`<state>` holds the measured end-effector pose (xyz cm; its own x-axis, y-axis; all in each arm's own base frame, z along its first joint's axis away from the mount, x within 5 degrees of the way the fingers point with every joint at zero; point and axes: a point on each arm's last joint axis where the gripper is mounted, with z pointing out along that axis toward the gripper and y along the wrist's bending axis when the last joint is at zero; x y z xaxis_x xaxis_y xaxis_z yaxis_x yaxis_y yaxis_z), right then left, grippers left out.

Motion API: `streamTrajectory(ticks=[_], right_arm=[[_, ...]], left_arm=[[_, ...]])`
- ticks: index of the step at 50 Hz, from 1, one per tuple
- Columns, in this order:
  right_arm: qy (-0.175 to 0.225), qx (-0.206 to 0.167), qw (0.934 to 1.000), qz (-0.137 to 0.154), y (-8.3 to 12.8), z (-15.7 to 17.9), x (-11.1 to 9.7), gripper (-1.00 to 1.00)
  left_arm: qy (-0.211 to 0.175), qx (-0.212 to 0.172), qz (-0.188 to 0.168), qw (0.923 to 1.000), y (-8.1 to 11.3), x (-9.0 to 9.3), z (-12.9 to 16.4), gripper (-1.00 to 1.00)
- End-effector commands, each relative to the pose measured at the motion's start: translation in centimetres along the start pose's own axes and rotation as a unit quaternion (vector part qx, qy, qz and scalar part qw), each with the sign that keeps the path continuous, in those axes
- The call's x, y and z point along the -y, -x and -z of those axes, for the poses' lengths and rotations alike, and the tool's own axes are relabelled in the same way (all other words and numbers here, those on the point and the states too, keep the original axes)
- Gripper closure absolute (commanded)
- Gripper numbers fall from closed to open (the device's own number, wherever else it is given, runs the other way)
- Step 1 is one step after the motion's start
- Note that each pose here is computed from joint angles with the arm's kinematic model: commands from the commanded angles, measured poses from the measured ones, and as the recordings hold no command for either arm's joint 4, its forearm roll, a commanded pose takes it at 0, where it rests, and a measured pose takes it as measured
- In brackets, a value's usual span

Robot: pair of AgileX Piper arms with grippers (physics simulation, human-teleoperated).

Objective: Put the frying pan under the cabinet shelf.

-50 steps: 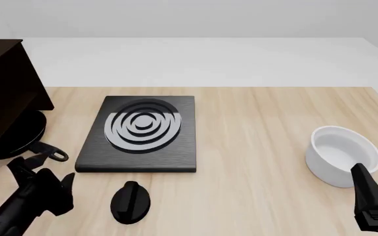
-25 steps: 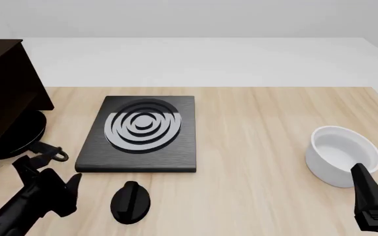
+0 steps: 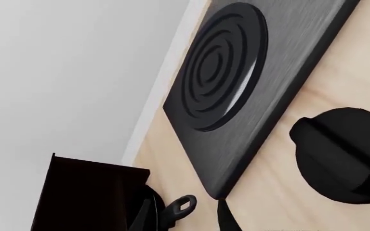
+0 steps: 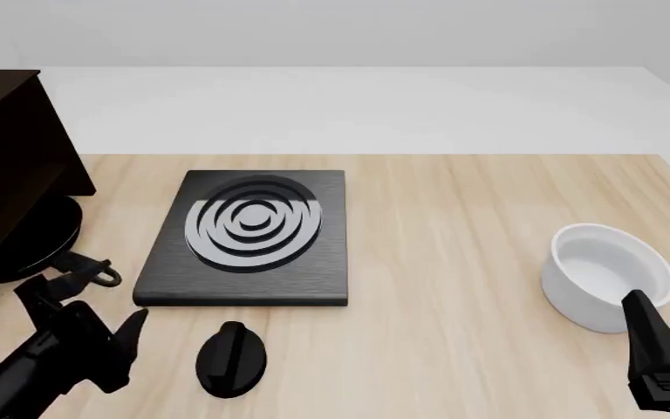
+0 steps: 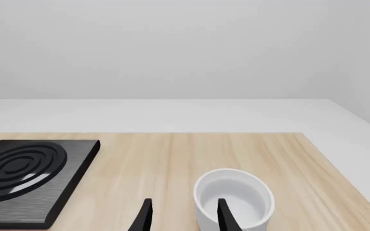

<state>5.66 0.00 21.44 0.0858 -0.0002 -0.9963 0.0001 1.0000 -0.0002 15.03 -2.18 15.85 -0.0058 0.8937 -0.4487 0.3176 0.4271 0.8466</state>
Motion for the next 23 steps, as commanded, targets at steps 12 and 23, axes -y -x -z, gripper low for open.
streamTrajectory(ticks=[12,23], right_arm=[[0.0,0.0,1.0,0.0,0.0,0.0,0.0,-1.0],[0.0,0.0,1.0,0.0,0.0,0.0,0.0,-1.0]], left_arm=[[-0.017,0.015,0.0,0.9997,0.66,0.15,0.64,-1.0],[-0.022,0.022,0.0,0.9995,0.95,0.15,1.02,-1.0]])
